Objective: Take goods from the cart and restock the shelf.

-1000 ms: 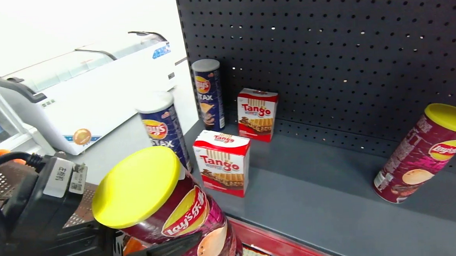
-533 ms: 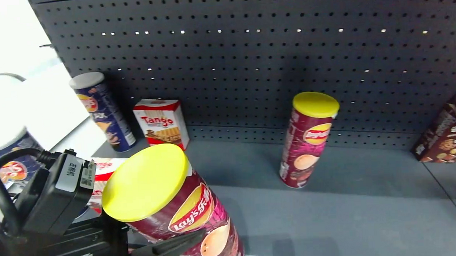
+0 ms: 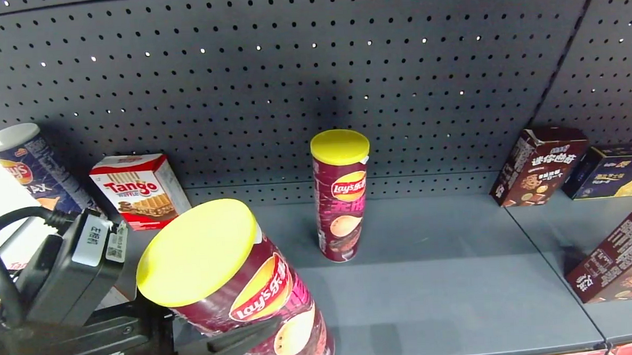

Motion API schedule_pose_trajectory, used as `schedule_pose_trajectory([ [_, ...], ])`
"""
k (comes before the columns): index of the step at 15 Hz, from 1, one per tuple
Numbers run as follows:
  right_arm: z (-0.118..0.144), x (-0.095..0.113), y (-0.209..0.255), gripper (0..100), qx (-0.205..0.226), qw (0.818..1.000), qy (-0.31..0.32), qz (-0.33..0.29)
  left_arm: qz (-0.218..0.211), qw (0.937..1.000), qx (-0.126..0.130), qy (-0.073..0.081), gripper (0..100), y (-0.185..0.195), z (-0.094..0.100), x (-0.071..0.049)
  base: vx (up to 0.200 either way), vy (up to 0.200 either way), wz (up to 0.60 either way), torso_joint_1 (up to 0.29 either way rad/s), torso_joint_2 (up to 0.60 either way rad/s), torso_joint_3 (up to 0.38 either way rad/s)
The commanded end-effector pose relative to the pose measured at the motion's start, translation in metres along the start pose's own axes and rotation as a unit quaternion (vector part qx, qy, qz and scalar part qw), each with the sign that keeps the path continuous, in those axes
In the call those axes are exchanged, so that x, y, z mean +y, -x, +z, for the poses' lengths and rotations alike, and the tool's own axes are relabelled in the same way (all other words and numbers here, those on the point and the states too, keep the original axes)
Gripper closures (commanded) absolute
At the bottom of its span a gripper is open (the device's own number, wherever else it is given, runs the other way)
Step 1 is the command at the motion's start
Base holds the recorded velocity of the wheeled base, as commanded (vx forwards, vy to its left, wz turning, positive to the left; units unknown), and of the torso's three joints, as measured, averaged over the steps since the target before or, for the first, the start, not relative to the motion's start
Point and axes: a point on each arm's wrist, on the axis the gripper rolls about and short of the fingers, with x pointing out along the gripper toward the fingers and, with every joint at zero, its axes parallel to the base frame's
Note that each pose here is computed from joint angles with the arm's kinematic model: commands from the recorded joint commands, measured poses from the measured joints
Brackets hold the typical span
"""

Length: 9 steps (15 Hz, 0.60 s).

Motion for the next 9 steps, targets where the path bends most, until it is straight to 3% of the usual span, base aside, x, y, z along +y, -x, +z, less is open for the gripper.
schedule_pose_trajectory([
  [1, 0.0, 0.0, 0.0, 0, 0.0, 1.0, 0.001, 0.0, 0.003, 1.0, -0.004, -0.001, 100, 0.002, 0.001, 0.0, 0.0, 0.0, 0.0, 0.0, 0.0, 0.0],
  [9, 0.0, 0.0, 0.0, 0, 0.0, 1.0, 0.001, -0.003, 0.04, 0.9991, 0.006, 0.011, 100, 0.02, -0.014, 0.003, 0.0, 0.0, 0.0, 0.0, 0.0, 0.0],
])
